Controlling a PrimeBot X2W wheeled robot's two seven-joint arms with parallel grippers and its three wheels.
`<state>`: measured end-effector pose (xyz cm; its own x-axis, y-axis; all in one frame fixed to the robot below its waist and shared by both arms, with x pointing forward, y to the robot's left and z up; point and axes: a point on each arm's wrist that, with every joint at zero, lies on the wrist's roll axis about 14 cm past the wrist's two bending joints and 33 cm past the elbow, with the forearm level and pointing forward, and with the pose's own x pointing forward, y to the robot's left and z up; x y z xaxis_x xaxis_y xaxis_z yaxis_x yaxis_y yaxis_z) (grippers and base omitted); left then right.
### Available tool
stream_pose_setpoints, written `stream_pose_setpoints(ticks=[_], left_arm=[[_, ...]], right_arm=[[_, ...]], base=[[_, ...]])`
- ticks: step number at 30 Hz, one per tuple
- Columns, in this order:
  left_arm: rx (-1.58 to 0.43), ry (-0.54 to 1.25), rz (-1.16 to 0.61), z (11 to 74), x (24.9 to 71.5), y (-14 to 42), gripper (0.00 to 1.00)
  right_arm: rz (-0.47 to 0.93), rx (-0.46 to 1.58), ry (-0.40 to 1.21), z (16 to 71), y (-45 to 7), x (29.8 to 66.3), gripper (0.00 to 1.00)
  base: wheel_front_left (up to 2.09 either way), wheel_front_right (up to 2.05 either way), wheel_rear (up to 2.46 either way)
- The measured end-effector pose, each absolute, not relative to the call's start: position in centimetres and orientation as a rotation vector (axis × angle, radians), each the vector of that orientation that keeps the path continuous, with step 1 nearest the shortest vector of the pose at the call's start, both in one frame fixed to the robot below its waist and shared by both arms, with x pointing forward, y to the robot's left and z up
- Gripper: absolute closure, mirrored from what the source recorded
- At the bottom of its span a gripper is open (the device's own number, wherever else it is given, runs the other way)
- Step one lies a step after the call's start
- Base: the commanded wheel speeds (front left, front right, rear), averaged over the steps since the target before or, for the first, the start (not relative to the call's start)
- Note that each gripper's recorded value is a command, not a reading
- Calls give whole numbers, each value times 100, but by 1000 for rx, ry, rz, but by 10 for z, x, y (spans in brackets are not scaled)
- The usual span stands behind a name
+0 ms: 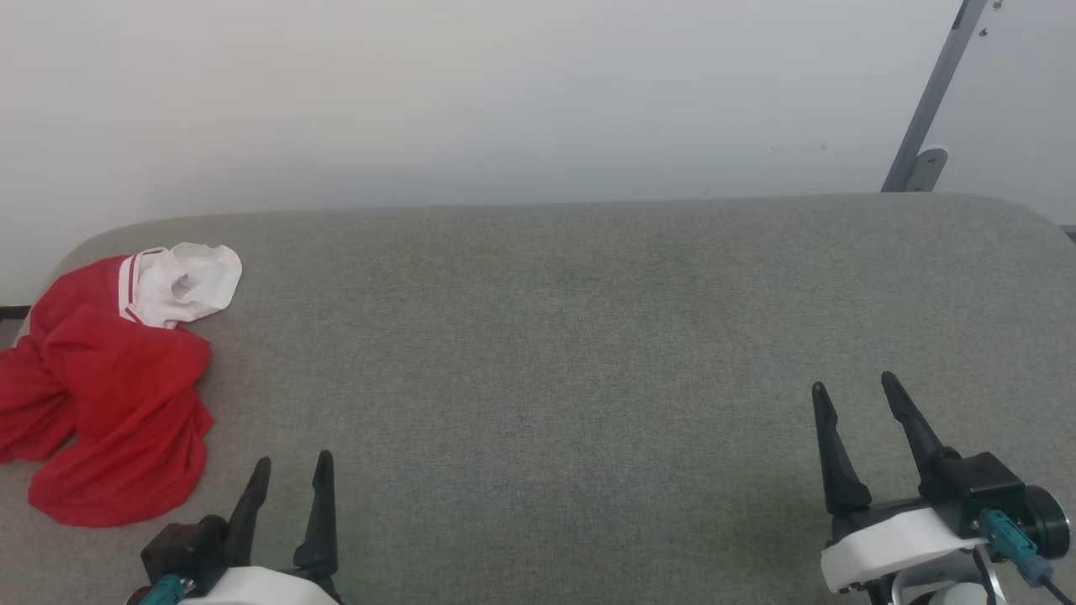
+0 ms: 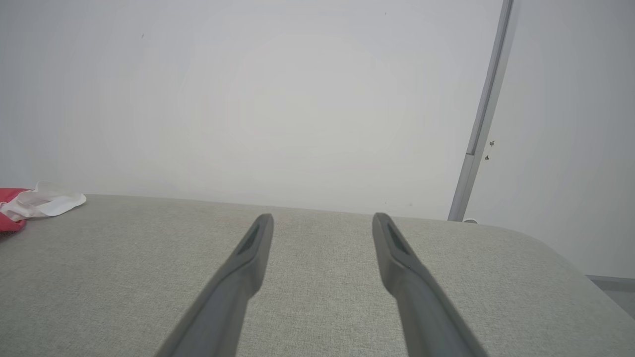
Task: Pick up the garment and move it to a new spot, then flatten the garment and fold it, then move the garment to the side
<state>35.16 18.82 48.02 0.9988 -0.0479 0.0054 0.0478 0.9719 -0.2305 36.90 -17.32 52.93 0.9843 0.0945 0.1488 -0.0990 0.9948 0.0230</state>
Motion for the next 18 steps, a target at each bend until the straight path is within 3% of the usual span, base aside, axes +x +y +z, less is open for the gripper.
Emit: stream_pose_setpoints(ticks=[18], left_arm=[[-260,2,-73,480,354,176,0]], right_arm=[[97,31,-151,530,-173,368,0]], base=[[0,0,0]])
